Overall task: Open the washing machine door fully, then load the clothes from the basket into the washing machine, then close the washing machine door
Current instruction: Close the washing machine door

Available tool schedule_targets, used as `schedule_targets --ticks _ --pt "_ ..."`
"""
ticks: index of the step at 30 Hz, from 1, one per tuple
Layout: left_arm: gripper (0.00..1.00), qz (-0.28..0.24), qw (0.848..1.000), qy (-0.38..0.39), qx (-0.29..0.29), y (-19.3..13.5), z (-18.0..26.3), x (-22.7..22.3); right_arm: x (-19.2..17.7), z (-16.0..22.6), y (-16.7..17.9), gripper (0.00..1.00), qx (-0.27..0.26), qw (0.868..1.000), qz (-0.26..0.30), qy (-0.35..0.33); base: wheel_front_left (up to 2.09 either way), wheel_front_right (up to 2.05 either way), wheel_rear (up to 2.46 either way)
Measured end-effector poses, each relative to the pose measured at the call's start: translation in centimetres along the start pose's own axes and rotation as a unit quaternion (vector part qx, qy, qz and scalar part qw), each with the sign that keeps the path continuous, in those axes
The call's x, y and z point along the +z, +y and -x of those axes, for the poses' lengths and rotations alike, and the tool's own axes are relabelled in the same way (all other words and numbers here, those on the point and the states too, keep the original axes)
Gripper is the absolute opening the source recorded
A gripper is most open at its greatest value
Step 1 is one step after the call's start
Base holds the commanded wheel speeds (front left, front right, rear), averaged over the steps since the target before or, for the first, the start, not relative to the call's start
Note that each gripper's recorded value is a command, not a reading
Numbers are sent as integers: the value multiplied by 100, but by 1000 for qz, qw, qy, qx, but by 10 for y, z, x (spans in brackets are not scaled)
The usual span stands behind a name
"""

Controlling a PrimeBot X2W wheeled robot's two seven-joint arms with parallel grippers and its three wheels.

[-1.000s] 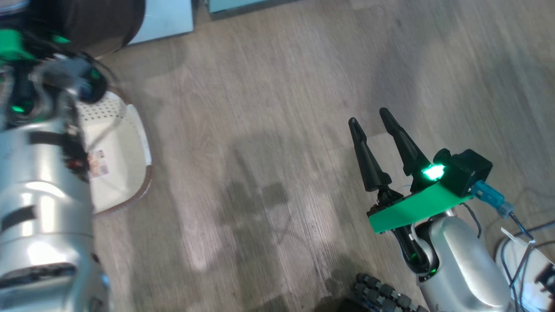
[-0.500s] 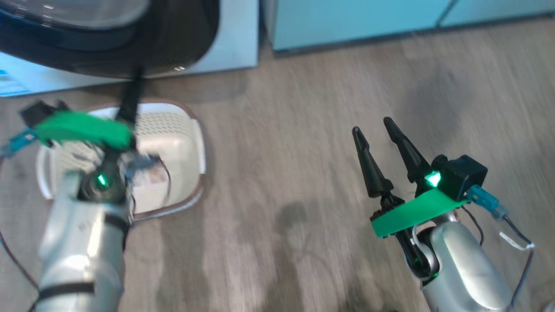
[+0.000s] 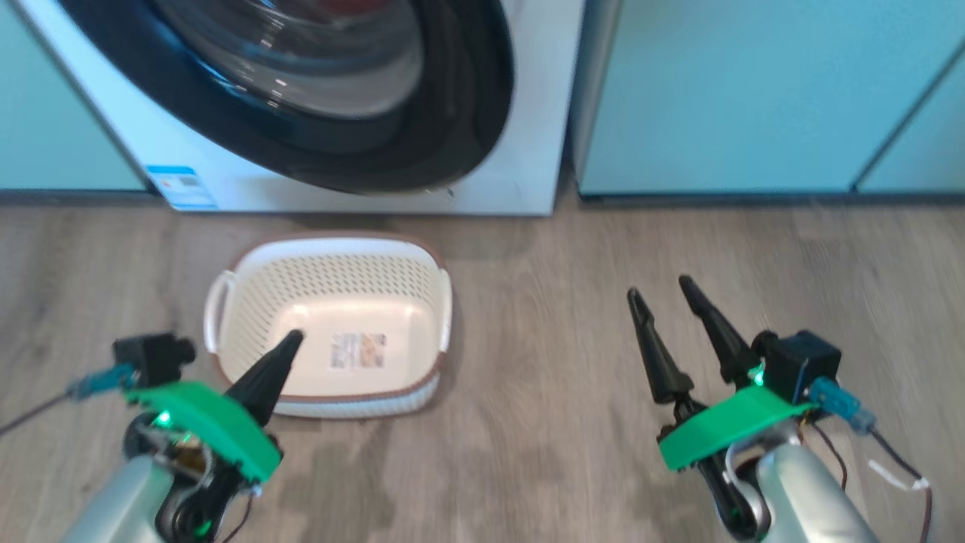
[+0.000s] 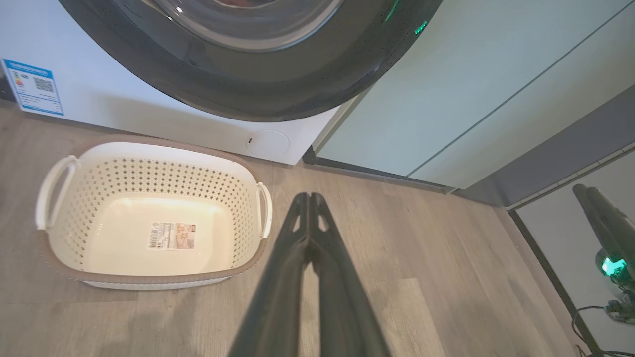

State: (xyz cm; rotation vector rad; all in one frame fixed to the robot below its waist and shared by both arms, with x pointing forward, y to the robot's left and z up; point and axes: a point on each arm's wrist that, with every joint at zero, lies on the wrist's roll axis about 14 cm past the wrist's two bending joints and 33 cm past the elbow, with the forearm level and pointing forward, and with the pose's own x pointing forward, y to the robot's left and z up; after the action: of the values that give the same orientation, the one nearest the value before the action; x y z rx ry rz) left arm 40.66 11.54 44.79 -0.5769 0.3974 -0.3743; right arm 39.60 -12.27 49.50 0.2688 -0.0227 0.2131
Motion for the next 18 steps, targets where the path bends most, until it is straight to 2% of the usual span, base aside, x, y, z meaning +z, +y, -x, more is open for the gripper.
schedule_targets --ticks 3,8,13,18 --pt "0 -47 997 -59 14 9 27 17 1 5 13 100 16 1000 -1 -1 0 0 0" --pt "0 -115 982 -134 61 20 64 36 6 8 31 100 40 999 0 -9 0 0 0" --pt "0 -151 947 -264 102 7 97 89 16 7 44 100 61 998 11 -22 0 0 0" --pt "0 -179 930 -298 121 -2 113 87 19 8 43 100 59 998 11 -27 0 0 0"
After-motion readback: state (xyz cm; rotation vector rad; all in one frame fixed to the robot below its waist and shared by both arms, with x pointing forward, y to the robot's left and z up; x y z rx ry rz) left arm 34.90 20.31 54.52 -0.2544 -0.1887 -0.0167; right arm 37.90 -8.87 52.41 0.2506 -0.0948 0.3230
